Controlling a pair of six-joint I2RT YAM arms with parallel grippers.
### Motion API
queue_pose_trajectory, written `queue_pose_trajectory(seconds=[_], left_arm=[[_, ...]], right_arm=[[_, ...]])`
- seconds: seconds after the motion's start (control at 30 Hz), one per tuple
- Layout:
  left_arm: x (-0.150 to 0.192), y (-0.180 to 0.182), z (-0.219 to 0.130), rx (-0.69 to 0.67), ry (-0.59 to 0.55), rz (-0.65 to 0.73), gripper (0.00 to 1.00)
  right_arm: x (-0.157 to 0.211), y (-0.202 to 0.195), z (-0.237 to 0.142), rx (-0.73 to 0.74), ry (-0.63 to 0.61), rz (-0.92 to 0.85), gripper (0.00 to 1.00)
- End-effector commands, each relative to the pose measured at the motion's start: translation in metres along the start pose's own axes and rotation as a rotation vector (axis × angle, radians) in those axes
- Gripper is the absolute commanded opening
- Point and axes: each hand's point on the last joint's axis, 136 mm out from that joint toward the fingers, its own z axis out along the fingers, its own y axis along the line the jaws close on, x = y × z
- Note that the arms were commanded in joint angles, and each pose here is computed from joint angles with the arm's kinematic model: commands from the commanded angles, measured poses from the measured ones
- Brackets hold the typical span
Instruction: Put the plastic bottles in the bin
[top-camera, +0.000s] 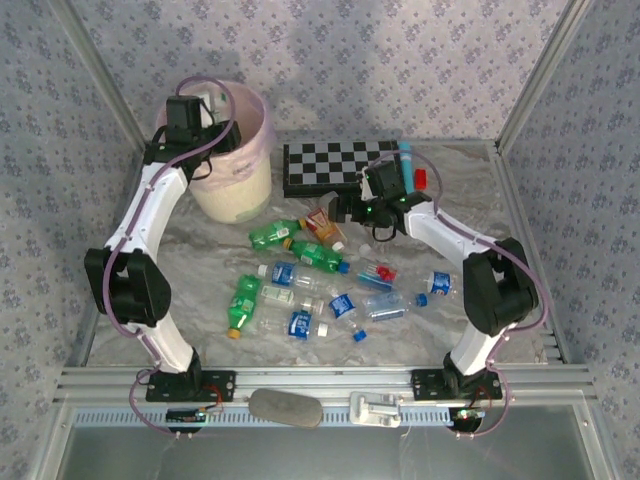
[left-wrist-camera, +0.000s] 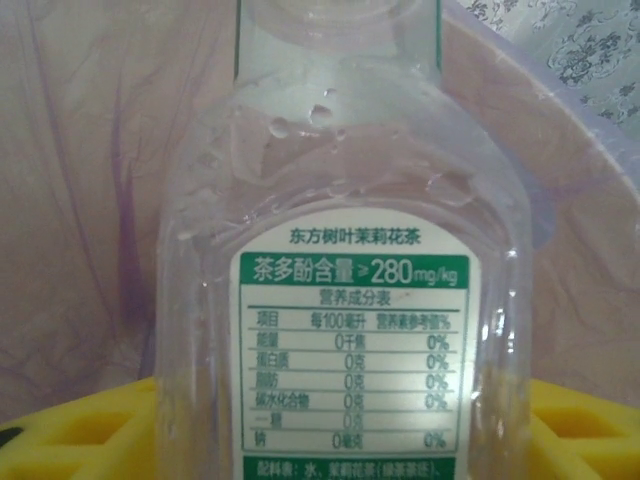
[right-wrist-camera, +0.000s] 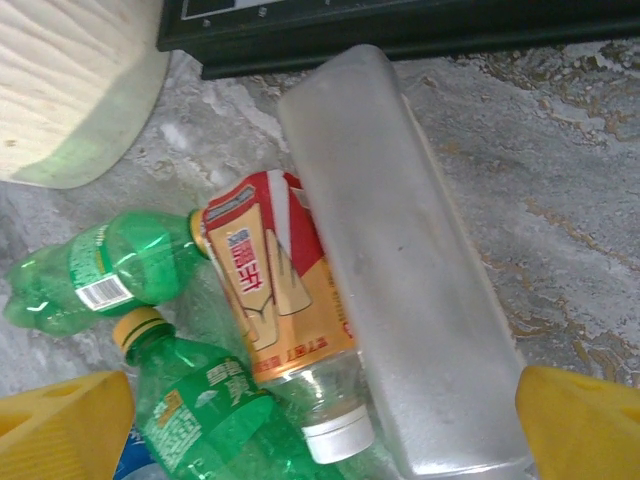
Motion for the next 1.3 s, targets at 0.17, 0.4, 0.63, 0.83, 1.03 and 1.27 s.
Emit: queue_pose_trajectory(seconds=[0.17,0.4,0.63,0.83,1.03,1.27], left_arm=[[-0.026,-0.006,-0.019,0.012,-0.076,-0.002,0.87],[-0.038,-0.025,-0.054,0.065,-0.162,0.012,0.95],[-0.023,-0.077,-0.097,0.245,-0.239,0.054,1.00],[0.024,-0.113,-0.117,0.388,-0.257,0.042,1.00],[0.080,-0.125,-0.114,0.471,-0.184,0.000,1.00],[0.111,-0.121,-0.105,0.455,-0.113,0.009,1.00]], right_arm=[[-0.007,-0.003,0.003,0.023,0.029,-0.083,1.00],[-0.009,-0.005,0.003,0.056,0.069,-0.206,0.98],[-0.003,-0.010,0.004,0.112,0.142,-0.359,0.96],[0.008,-0.021,0.010,0.161,0.213,-0.441,0.95],[0.010,-0.021,0.019,0.146,0.230,-0.485,0.94],[0.009,-0.026,0.033,0.152,0.250,-0.510,0.89]])
